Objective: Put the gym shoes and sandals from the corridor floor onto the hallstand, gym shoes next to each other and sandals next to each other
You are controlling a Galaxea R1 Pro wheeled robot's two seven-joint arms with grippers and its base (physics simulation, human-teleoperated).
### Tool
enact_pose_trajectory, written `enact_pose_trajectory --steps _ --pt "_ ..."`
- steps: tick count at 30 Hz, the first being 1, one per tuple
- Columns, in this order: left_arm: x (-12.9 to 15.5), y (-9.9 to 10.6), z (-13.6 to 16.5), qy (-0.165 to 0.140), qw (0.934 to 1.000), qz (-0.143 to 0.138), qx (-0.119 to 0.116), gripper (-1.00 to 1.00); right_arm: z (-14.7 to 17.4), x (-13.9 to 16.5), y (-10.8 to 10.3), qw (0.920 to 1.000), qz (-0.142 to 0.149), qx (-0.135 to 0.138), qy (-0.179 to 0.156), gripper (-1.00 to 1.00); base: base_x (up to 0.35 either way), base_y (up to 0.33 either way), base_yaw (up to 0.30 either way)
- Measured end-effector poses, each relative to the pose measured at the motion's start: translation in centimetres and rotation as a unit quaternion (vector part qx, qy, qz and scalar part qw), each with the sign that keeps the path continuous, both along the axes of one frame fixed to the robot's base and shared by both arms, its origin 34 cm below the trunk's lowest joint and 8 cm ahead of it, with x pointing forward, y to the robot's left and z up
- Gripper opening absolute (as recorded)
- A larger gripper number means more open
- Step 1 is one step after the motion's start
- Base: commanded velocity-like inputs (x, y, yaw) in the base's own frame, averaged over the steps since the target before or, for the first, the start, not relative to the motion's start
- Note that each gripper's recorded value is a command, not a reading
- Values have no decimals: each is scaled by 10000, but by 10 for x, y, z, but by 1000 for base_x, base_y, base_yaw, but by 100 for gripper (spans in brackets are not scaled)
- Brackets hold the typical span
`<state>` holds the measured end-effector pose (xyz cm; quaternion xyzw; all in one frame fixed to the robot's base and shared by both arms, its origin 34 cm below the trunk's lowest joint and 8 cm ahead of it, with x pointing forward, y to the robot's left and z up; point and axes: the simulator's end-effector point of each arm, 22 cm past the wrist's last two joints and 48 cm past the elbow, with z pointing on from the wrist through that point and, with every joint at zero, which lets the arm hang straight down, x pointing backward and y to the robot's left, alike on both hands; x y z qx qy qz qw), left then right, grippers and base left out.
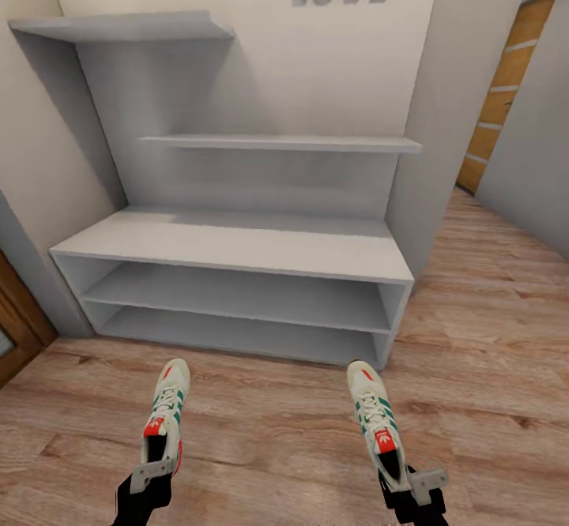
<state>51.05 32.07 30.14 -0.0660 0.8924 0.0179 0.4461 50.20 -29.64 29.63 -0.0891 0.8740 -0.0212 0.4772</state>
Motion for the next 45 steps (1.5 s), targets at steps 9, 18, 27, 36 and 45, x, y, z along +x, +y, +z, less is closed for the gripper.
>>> enact_pose_trajectory --steps 9,18,27,36,45 --pt "0 0 0 0 10000 2 2 -100 0 0 0 10000 -2 0 0 -100 0 0 -265" --pt "0 2 0 2 10000 20 10 -100 0 0 0 10000 -2 0 3 -100 -110 47 -265" --pt "0 1 0 1 10000 16 7 -100 0 0 0 10000 3 2 1 -100 -241 73 -199" --pt "0 2 0 -2 10000 24 14 -100 0 1 18 9999 45 115 -10 -100 -16 3 -10" --pt "0 -2 0 18 10000 -14 34 -100 1 2 23 9999 35 159 -30 -100 0 0 0"
